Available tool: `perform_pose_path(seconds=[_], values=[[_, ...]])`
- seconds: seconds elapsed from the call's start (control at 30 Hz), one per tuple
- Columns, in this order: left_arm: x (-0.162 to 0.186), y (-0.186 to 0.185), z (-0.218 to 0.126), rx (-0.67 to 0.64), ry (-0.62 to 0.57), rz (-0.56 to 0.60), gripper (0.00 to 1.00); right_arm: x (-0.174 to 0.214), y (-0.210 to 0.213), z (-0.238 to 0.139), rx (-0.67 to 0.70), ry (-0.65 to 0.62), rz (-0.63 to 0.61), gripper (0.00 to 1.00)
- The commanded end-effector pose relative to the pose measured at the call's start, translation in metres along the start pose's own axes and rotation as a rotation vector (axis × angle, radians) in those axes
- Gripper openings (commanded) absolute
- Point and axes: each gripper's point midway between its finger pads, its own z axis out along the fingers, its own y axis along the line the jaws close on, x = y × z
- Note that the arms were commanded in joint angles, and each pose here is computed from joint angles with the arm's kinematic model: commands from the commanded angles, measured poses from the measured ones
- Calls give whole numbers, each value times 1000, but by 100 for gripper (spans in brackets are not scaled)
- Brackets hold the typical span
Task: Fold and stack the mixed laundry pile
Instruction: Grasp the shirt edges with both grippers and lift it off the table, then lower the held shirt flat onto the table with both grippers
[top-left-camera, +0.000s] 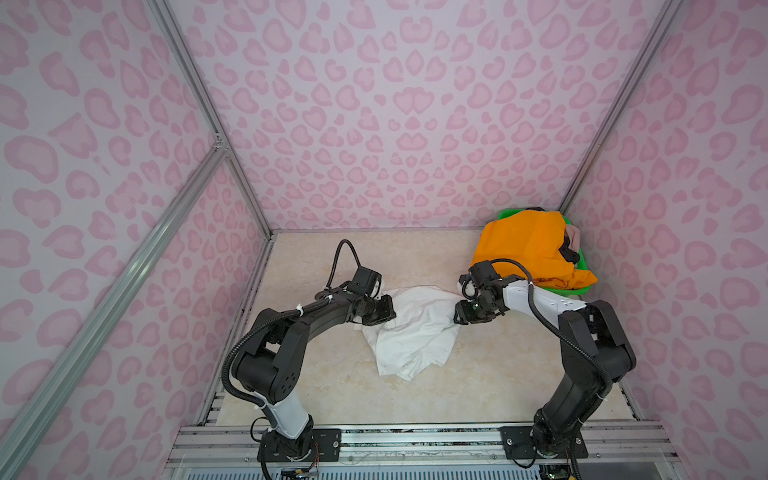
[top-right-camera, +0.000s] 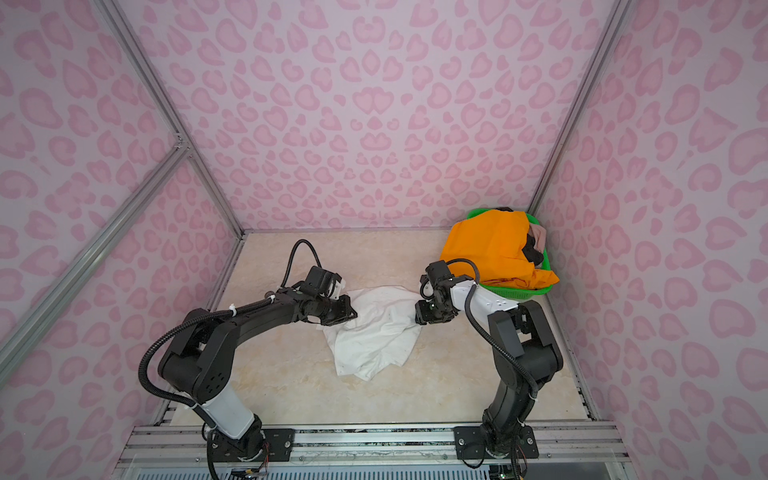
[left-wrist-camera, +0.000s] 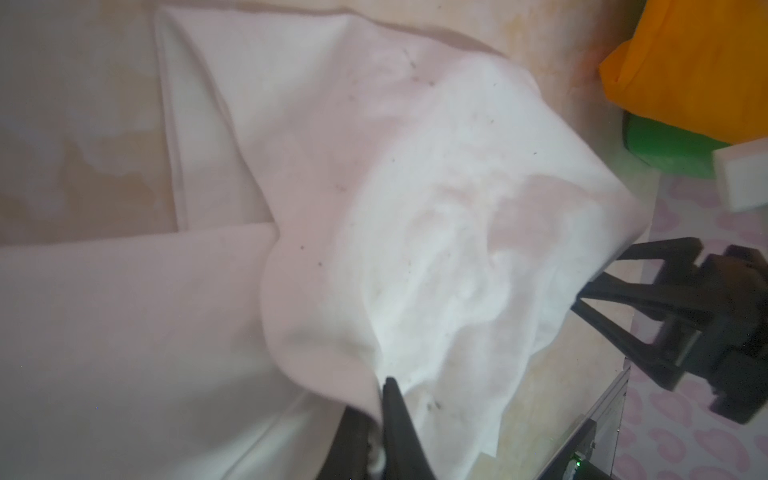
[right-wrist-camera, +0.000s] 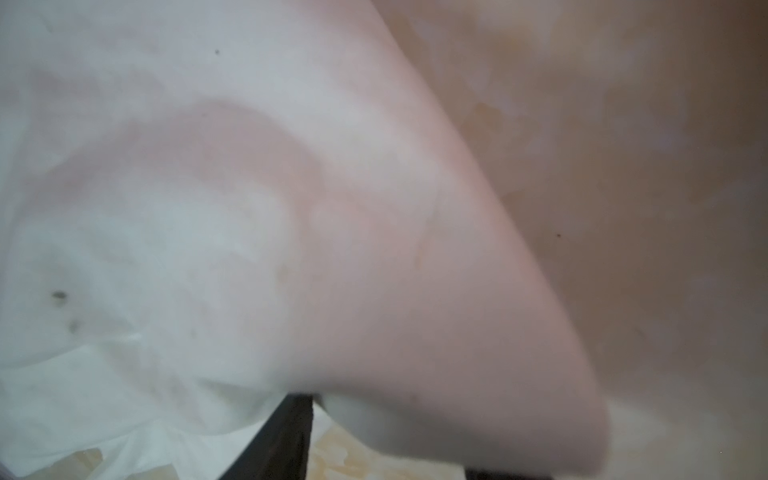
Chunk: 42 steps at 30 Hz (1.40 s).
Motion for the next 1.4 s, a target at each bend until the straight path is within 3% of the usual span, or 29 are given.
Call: perform_pose_path(seconds=[0.0,0.1,0.2,0.37,0.63,0.77,0.9,1.0,1.17,1.27,1.37], values=[[-20,-17,-20,-3,-59,64,6,-19,7,1,-30,-46,-15,33],[-37,-31,-48,-34,-95,118,3,-37,10,-23,-7,-97,-49,12],[-59,-43,-82,-58,-153,146,3,-57,14,-64,37,-174,-97,0],[-92,-57,-140,-27,-260,134,3,-85,24,-137,101,-288,-193,0],[-136,-104,-273,-24,-538,262,3,-129,58,-271,154,-554,-344,0],[-136,-105,-317,-70,-659,282,3,-127,73,-301,136,-609,-398,0],[-120,-82,-317,-137,-647,257,2,-110,88,-277,91,-516,-463,0],[-95,-41,-291,-236,-555,171,2,-81,98,-227,22,-356,-481,0],[-36,52,-238,-441,-390,-34,2,-9,113,-117,-112,-81,-401,1],[-7,95,-220,-513,-316,-157,2,31,122,-82,-155,63,-368,16],[5,118,-212,-541,-295,-236,6,43,109,-74,-101,85,-312,42]])
